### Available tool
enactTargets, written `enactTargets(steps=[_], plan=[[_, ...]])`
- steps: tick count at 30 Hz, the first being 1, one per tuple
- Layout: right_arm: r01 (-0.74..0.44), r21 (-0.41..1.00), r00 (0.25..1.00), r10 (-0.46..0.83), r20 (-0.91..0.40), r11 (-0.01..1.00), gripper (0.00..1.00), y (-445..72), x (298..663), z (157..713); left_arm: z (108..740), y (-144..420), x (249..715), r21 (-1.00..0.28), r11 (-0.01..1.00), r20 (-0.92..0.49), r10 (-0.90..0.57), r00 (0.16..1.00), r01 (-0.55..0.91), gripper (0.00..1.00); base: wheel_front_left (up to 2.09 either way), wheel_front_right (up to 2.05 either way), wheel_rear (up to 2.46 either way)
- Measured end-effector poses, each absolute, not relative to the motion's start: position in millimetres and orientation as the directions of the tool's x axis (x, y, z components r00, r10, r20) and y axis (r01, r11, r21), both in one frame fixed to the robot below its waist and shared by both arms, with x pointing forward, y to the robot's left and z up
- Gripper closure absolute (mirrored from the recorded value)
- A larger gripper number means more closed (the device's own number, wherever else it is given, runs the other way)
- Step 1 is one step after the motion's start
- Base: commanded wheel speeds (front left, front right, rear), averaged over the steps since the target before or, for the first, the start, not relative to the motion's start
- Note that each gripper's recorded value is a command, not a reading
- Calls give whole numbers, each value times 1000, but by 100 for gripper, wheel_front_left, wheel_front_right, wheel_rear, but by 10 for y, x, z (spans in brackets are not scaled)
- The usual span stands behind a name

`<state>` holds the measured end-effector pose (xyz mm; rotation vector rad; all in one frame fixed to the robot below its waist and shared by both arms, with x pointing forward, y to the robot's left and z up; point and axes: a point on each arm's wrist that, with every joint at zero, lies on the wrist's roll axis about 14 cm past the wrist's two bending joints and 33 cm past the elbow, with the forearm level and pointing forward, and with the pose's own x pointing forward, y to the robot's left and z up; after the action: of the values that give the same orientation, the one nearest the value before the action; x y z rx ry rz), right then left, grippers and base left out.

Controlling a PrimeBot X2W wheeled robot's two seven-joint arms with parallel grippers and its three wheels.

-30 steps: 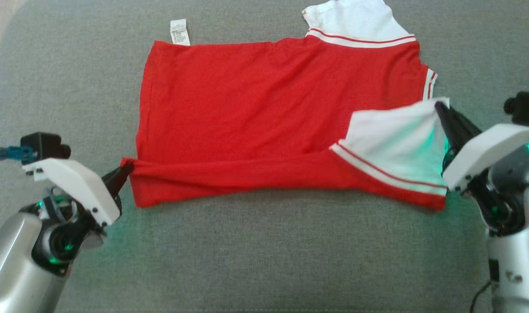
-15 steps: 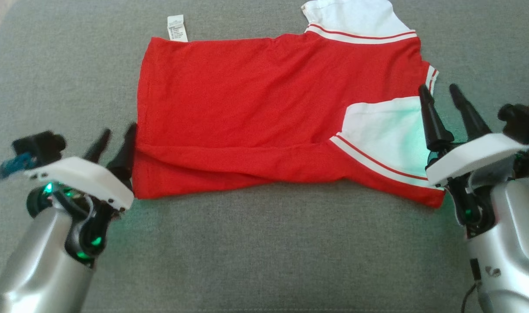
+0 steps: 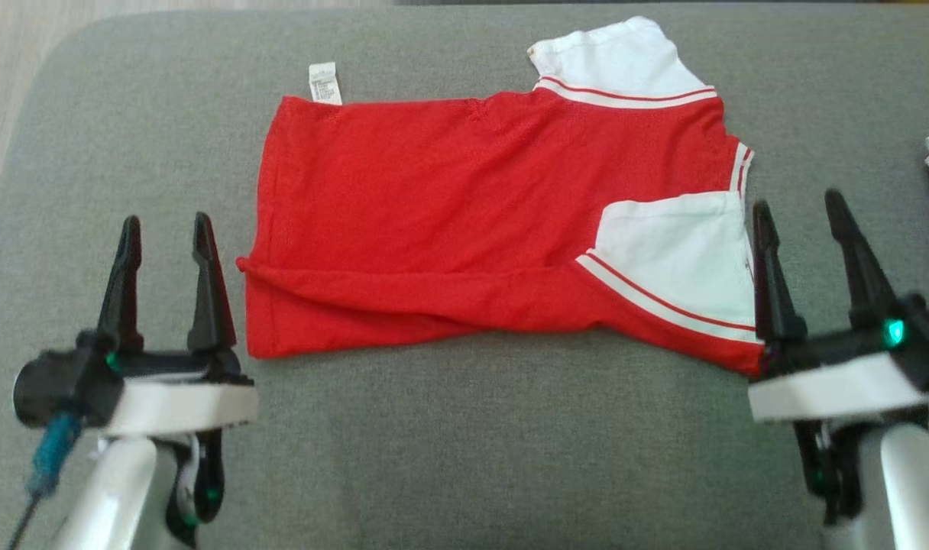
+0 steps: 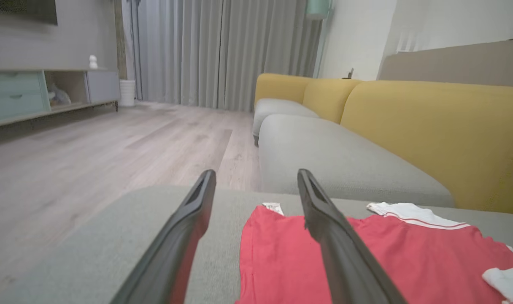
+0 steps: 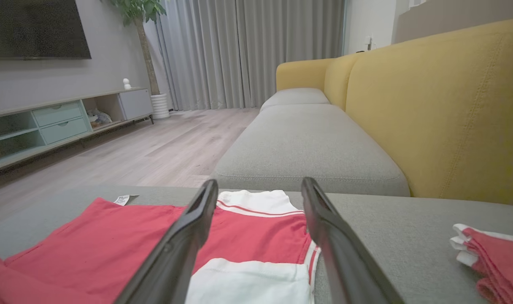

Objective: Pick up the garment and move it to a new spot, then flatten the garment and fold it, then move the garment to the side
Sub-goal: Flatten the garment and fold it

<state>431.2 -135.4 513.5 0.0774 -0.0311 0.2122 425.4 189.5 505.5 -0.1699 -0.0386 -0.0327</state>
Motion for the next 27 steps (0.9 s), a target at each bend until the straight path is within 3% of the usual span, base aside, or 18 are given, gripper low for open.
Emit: enactTargets(steps=[3, 9, 19, 27], plan=[[-194, 65, 981, 193, 16, 979, 0, -1403, 4129, 5130, 5154, 1839, 4127, -126, 991, 81, -33, 996, 43, 0, 0, 0, 0], [-158, 84, 980, 167, -109, 984, 0, -1474, 3783, 4875, 4741, 1801, 3771, -133, 991, -51, -21, 998, 14, 0, 0, 0, 0], [-129, 135, 983, 145, -114, 982, 0, -1555, 3714, 4889, 4546, 1785, 3693, -148, 989, -132, -27, 991, 7, 0, 0, 0, 0], [-55, 160, 890, 121, -440, 986, 0, -1674, 3553, 4084, 4041, 1633, 3678, -252, 967, -357, -130, 925, 39, 0, 0, 0, 0]])
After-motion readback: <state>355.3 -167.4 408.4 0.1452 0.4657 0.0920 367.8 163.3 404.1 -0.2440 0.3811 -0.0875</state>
